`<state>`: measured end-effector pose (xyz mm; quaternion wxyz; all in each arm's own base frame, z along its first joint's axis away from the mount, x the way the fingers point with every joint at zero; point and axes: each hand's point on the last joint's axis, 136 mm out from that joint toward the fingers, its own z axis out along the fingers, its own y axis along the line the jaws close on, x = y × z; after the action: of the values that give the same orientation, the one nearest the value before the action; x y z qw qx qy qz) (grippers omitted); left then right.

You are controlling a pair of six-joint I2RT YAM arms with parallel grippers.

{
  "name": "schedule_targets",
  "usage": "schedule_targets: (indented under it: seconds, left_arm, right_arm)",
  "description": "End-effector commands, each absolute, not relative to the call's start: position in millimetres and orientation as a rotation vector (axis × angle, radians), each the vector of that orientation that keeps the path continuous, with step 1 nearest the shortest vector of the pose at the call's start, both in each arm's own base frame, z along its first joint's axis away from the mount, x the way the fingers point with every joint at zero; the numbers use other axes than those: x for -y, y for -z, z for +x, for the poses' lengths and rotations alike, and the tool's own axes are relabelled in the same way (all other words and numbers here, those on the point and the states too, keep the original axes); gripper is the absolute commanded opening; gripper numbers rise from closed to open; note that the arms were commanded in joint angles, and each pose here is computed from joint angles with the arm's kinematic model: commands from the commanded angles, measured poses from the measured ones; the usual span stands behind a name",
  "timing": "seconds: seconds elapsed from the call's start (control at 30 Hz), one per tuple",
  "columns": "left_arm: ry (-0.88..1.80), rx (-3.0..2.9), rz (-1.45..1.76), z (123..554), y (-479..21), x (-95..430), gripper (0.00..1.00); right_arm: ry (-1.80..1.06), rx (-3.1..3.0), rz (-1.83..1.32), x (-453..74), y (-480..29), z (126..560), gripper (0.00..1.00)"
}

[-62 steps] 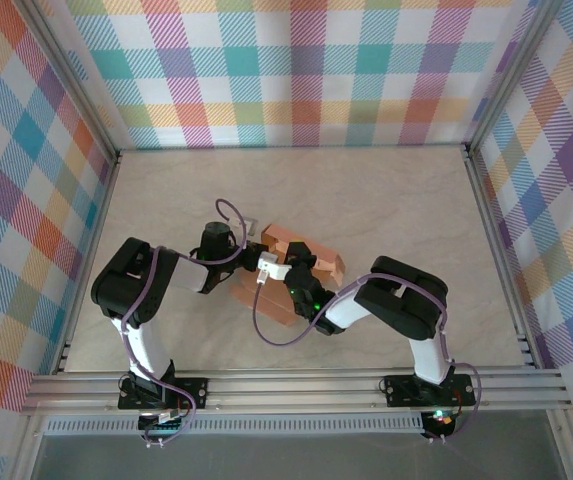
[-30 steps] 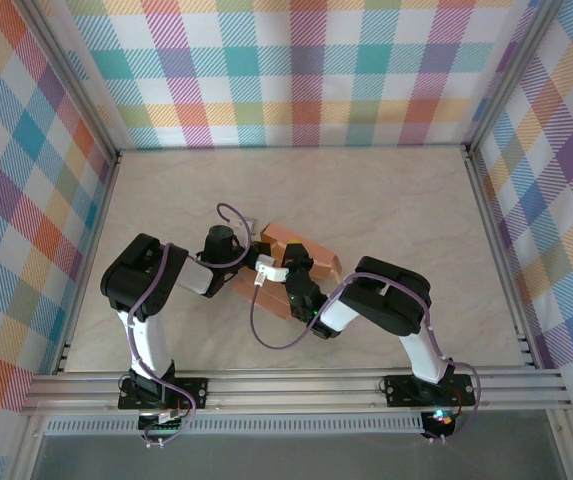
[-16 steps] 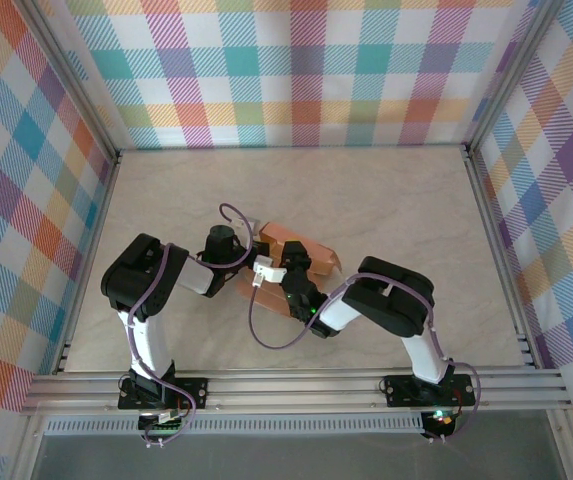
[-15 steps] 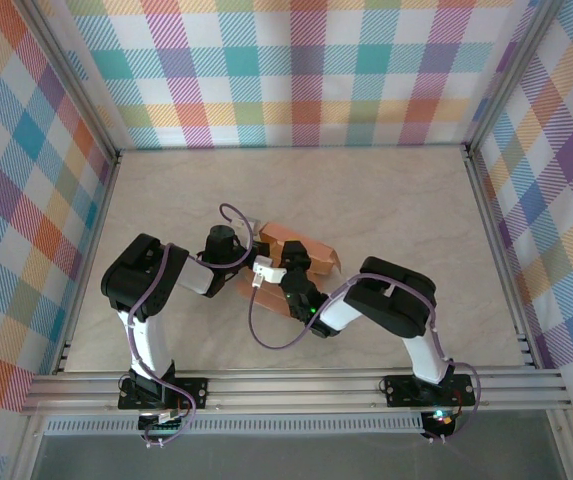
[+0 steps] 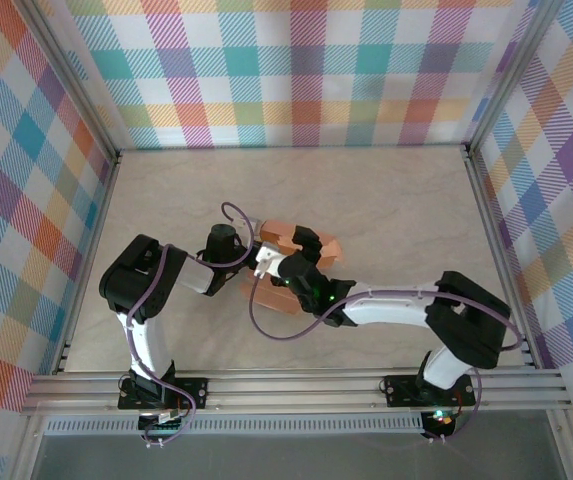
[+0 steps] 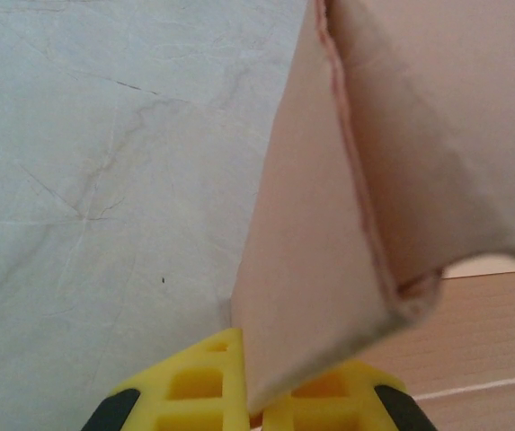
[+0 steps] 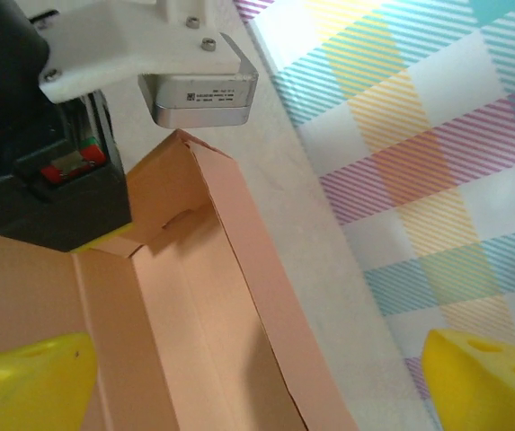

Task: Fold the paper box

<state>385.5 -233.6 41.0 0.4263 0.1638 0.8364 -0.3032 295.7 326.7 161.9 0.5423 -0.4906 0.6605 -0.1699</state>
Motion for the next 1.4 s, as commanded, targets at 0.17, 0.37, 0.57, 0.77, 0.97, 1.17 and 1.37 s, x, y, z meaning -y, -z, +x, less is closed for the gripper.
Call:
schedule_targets:
  seconds: [0.17, 0.37, 0.57, 0.77, 0.97, 1.17, 1.37]
  left_arm:
    - [0.709, -2.159, 0.454, 369, -25, 233, 0.06]
    - [0.614, -2.117, 0.519, 362, -30, 236, 0.07]
    - [0.600, -2.091, 0.578, 354, -30, 246, 0.09]
    - [0.603, -2.101, 0.623, 351, -26, 256, 0.10]
    - [0.600, -2.106, 0.632, 351, -25, 258, 0.10]
    - [0.616, -2.108, 0.637, 352, -22, 261, 0.10]
    - [0.636, -2.099, 0.622, 354, -21, 264, 0.10]
  right_arm:
    - [-0.132, -1.846, -0.877, -330, -224, 286, 0.95]
    - [-0.596, -2.152, -0.333, -288, -237, 333, 0.93]
    - [-0.954, -2.487, 0.023, -266, -192, 373, 0.91]
    - [-1.200, -2.648, -0.170, -296, -154, 367, 0.88]
    - [-1.344, -2.645, -0.296, -318, -140, 362, 0.79]
    - [-1.417, -2.675, -0.343, -333, -125, 359, 0.72]
    - [-1.403, -2.728, -0.309, -333, -105, 359, 0.63]
